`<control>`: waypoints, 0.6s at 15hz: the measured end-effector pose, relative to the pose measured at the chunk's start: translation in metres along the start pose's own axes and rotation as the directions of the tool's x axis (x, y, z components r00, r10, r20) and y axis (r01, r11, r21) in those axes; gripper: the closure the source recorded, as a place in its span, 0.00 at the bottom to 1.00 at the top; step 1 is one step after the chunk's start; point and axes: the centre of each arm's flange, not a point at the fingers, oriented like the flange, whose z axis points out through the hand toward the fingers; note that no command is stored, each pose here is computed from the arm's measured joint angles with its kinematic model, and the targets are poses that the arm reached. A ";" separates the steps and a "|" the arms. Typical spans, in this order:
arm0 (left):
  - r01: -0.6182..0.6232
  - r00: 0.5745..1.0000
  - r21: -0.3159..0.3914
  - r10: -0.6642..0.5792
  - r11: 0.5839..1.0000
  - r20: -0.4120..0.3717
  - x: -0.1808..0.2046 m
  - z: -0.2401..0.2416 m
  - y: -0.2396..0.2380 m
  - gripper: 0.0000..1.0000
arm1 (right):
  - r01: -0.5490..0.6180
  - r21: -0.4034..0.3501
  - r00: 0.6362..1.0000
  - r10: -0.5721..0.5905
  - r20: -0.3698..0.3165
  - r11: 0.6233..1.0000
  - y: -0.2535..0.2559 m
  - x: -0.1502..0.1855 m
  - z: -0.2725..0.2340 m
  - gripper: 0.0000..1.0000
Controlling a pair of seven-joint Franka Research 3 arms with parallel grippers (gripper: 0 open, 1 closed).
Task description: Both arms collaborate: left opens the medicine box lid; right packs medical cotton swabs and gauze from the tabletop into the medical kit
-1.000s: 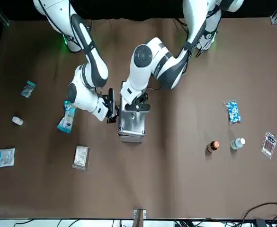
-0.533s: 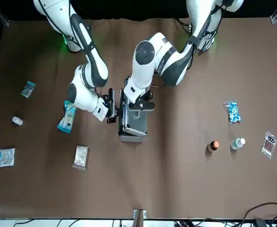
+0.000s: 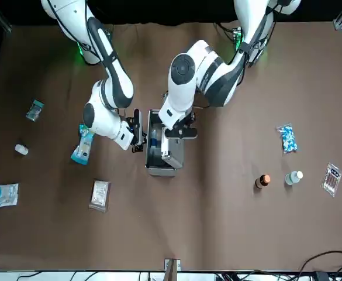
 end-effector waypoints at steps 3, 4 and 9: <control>-0.008 1.000 0.021 0.007 1.000 0.023 0.004 0.001 -0.010 0.86 | 0.002 0.001 1.000 -0.002 -0.001 1.000 0.000 0.001 0.000 0.69; -0.009 0.999 0.036 0.007 0.999 0.038 0.003 0.001 -0.014 0.82 | 0.002 0.000 1.000 -0.002 -0.001 1.000 0.000 0.001 0.000 0.69; 0.008 0.997 0.072 -0.013 0.997 0.072 0.013 -0.005 -0.039 0.54 | 0.003 0.000 1.000 -0.003 -0.001 1.000 0.000 0.001 0.000 0.69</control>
